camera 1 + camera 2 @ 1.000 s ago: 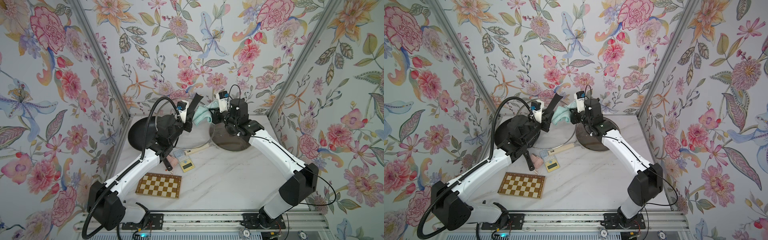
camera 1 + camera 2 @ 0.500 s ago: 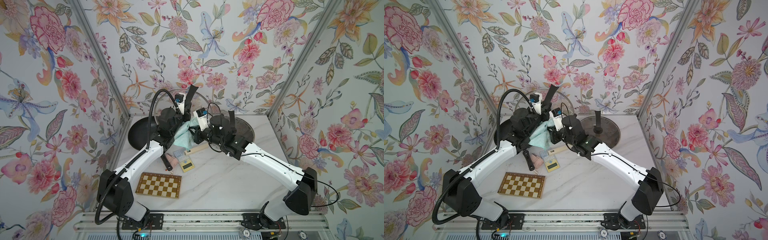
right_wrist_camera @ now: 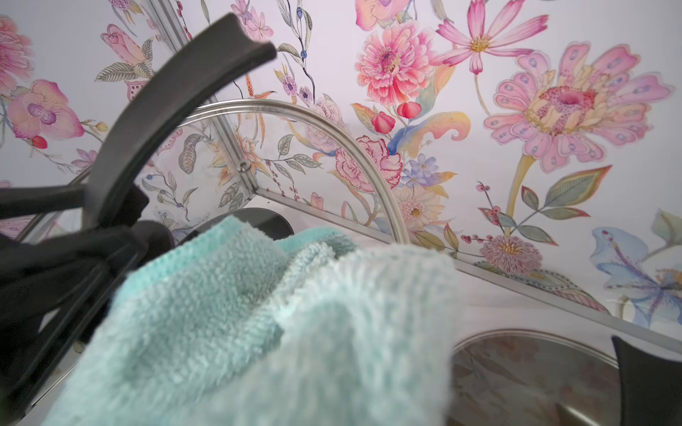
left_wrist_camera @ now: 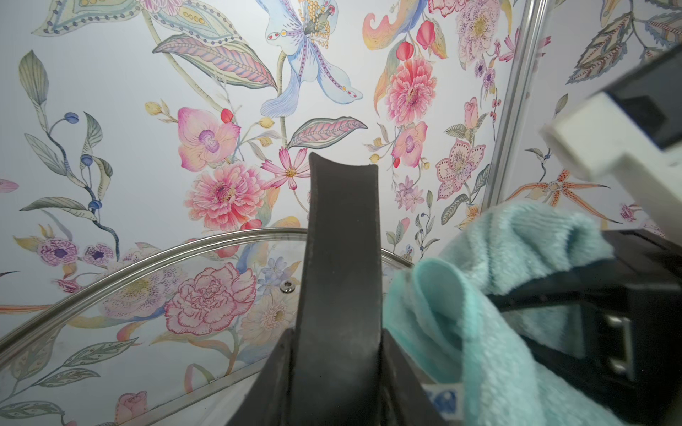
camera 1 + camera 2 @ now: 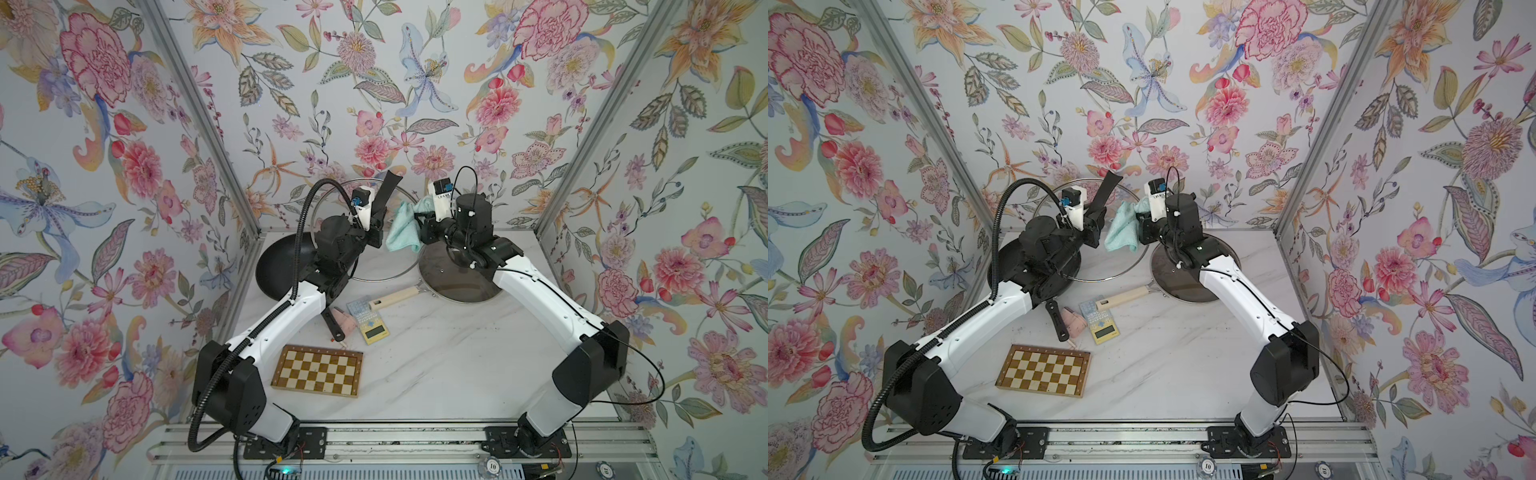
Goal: Wipe the pot lid with a cloth
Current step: Wipe the pot lid.
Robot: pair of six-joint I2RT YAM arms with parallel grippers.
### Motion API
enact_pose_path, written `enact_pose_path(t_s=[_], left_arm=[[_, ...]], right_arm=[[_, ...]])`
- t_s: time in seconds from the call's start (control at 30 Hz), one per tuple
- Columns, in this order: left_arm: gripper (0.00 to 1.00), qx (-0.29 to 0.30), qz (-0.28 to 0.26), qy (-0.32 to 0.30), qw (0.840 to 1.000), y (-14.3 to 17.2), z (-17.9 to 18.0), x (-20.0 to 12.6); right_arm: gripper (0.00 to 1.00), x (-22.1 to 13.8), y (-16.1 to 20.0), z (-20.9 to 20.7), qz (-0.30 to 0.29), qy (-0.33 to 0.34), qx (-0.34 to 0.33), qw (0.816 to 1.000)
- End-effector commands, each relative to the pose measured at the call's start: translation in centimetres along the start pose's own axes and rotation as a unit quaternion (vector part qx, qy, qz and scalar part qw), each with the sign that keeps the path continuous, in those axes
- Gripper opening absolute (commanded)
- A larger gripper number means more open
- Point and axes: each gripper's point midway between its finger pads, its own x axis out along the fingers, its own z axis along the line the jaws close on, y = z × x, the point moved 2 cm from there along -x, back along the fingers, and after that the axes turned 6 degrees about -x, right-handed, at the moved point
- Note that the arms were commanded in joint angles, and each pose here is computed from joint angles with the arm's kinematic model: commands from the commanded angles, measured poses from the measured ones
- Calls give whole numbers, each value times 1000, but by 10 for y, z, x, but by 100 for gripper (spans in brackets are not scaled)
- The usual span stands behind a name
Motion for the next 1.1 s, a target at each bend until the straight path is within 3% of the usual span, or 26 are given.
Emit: enact_pose_path(t_s=[0.0,0.17,0.27,0.43,0.6,0.8,0.97,1.07], left_arm=[[0,-16,-191,111,975,-132,-51,-45],[0,-14,-182,129,975,-129,-62,-44],[0,-11,-182,118,976,-129,-59,-46],[0,-6,-194,86,977,-138,-50,-42],[0,-6,-209,80,975,-144,-50,-28],[0,-17,-211,78,974,-138,-47,-4],[0,-33,-222,76,971,-140,-43,8],[0,-34,-219,86,971,-139,-46,8]], right_arm=[[2,29,6,1,9,-15,-13,1000],[1,54,1,-7,-13,-19,4,1000],[1,54,23,-14,12,-11,12,1000],[0,13,67,-29,59,31,33,997],[0,-40,100,-17,91,61,43,993],[0,-76,116,30,87,56,60,993],[0,-77,112,87,71,-11,51,996],[1,-71,114,91,79,-13,43,996]])
